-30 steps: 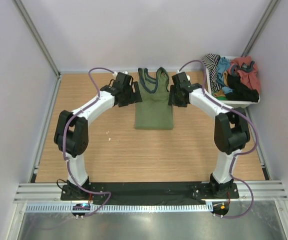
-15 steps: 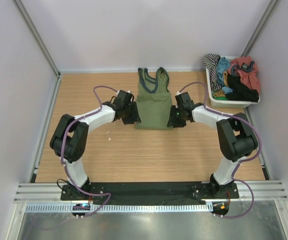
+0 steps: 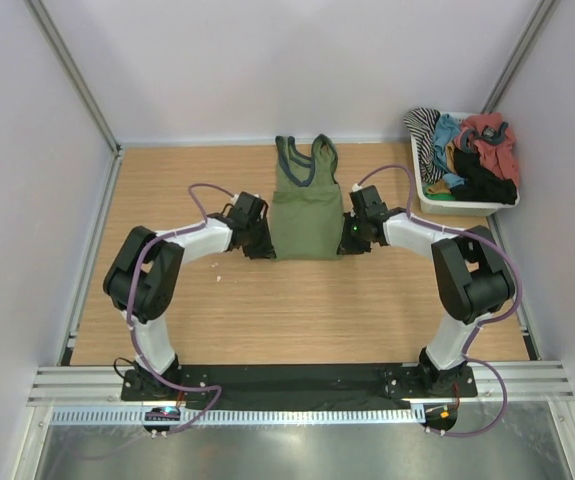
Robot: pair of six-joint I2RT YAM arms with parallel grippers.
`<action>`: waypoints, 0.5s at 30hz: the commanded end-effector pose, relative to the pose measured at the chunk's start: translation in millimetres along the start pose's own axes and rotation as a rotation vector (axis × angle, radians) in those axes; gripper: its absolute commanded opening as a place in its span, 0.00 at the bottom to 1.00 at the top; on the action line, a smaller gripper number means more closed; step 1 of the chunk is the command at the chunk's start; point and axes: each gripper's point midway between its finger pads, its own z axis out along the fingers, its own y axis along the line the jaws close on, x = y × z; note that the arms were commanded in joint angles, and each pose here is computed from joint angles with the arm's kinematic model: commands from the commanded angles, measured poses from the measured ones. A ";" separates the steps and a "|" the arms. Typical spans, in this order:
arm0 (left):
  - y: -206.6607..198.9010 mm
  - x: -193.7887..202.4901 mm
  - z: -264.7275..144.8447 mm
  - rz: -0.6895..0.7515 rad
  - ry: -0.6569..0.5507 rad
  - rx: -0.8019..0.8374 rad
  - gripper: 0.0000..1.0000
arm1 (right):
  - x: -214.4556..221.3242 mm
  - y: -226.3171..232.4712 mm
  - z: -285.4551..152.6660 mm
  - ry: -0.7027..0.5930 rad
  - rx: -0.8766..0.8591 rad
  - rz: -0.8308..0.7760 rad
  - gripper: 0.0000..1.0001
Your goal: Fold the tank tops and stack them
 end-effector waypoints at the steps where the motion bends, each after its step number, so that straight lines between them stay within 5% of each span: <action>1: 6.7 2.4 4.0 0.004 -0.017 -0.018 0.22 | -8.8 -1.4 -6.4 -0.046 0.010 0.001 0.08; 8: 12.5 7.4 -1.2 0.003 -0.037 -0.031 0.31 | 0.3 -3.2 -4.5 -0.029 0.000 0.005 0.03; 12: 4.3 8.2 -7.7 -0.007 -0.066 0.008 0.48 | 0.1 -2.6 -4.6 -0.030 -0.007 0.004 0.03; 15: -2.6 6.3 -12.3 -0.012 -0.081 0.033 0.51 | 1.0 -1.9 -4.6 -0.027 -0.010 0.001 0.03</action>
